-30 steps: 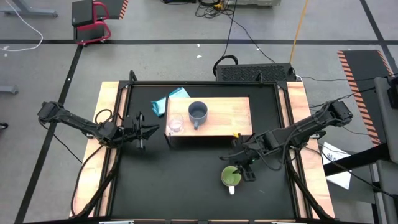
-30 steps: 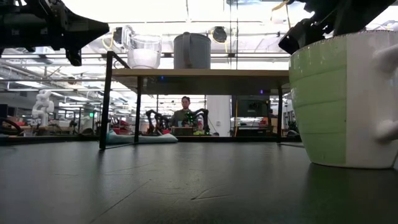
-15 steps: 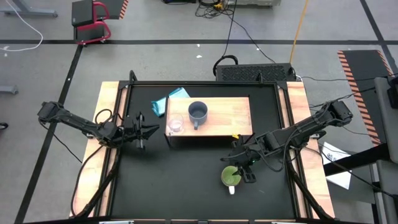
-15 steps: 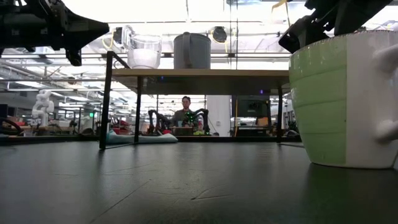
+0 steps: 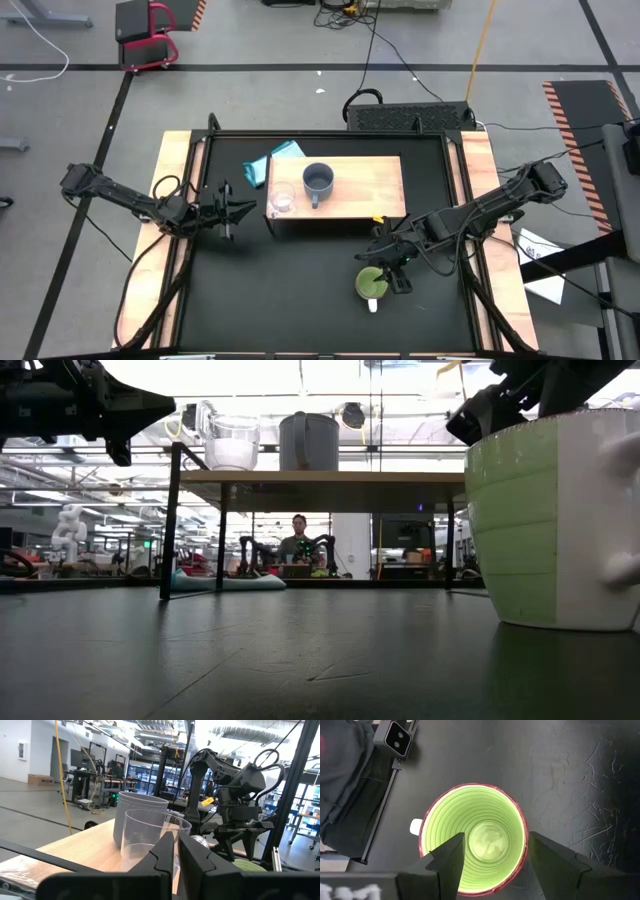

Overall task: Stack small to large cups/mugs on shelf
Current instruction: Put the green mug on the shelf

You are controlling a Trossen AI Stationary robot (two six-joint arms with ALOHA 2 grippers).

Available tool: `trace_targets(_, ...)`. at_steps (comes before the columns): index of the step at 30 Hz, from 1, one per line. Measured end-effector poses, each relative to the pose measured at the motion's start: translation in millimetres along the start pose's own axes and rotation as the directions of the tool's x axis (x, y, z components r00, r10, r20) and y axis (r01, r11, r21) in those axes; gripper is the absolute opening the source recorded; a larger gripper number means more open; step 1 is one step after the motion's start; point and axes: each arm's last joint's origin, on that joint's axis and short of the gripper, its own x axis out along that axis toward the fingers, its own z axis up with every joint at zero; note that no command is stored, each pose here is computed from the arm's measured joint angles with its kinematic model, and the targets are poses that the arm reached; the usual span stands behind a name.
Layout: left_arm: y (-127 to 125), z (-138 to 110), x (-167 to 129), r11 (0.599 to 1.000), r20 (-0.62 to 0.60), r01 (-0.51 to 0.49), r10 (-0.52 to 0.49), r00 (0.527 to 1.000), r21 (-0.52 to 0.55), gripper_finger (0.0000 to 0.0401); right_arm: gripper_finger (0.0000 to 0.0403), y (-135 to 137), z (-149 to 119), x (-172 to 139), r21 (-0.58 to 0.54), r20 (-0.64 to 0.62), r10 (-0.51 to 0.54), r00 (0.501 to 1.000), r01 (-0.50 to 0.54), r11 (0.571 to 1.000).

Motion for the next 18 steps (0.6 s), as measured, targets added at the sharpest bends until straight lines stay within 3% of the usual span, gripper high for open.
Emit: trace_targets(18,0.0,0.0,0.0,0.997,0.0,0.0,0.0,1.0,0.077,0.0026,0.0208,-3.3,-10.0,5.9,-0.045,-0.028,-0.008,1.0,0.006,0.999)
